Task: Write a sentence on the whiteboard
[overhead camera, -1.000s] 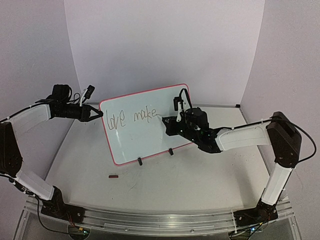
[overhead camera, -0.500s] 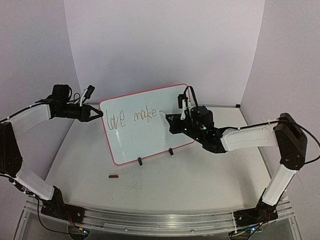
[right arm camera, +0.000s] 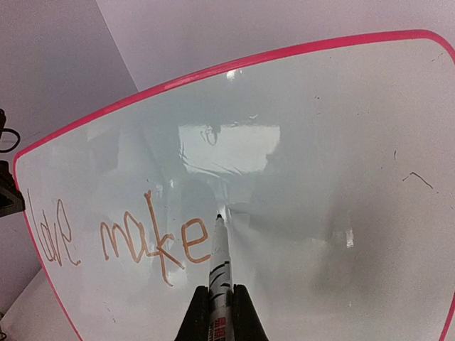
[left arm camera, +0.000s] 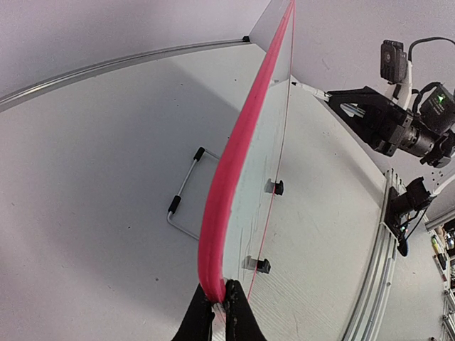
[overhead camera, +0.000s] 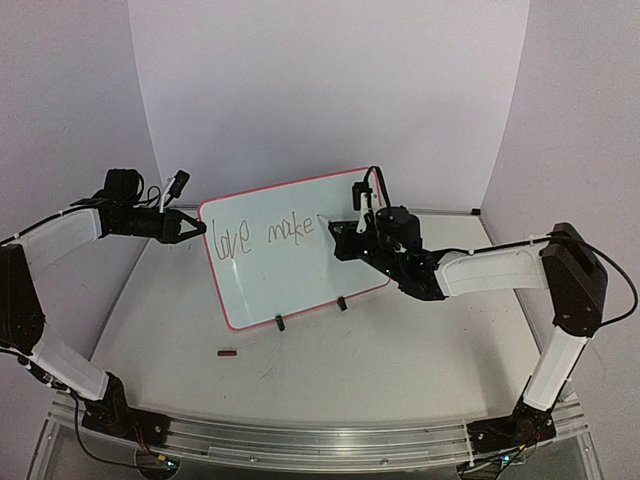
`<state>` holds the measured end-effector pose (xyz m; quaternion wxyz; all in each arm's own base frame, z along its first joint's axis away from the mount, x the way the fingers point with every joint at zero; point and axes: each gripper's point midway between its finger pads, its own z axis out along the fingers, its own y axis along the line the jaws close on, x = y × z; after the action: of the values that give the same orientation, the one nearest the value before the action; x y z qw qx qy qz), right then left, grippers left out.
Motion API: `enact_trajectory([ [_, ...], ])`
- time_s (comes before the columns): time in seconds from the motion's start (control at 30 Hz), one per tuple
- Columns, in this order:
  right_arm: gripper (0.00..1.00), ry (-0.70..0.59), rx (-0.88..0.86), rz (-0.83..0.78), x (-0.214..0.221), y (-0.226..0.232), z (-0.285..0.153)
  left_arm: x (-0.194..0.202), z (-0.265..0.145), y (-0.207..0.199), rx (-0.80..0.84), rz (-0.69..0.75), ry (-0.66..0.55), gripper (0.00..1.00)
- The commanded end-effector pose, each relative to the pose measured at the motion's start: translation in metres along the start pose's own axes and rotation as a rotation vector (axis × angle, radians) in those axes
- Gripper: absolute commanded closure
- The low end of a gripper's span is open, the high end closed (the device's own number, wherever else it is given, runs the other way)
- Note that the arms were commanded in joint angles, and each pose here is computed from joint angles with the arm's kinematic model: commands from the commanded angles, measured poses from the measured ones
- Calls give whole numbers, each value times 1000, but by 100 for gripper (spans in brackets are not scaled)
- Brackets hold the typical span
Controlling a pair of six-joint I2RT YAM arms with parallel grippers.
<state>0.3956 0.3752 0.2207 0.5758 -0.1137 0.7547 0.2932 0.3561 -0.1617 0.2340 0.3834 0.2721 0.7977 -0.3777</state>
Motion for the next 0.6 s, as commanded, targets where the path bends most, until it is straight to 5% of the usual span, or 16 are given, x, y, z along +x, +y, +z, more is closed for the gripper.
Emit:
enact_trajectory([
  [0.0,100,-45,20,-2,-16,-3,8,-1,2,10,-45,39,16,100],
  [0.57,100,43,-35,-30,11,3,12,-2,2,9,-40,38,16,100],
])
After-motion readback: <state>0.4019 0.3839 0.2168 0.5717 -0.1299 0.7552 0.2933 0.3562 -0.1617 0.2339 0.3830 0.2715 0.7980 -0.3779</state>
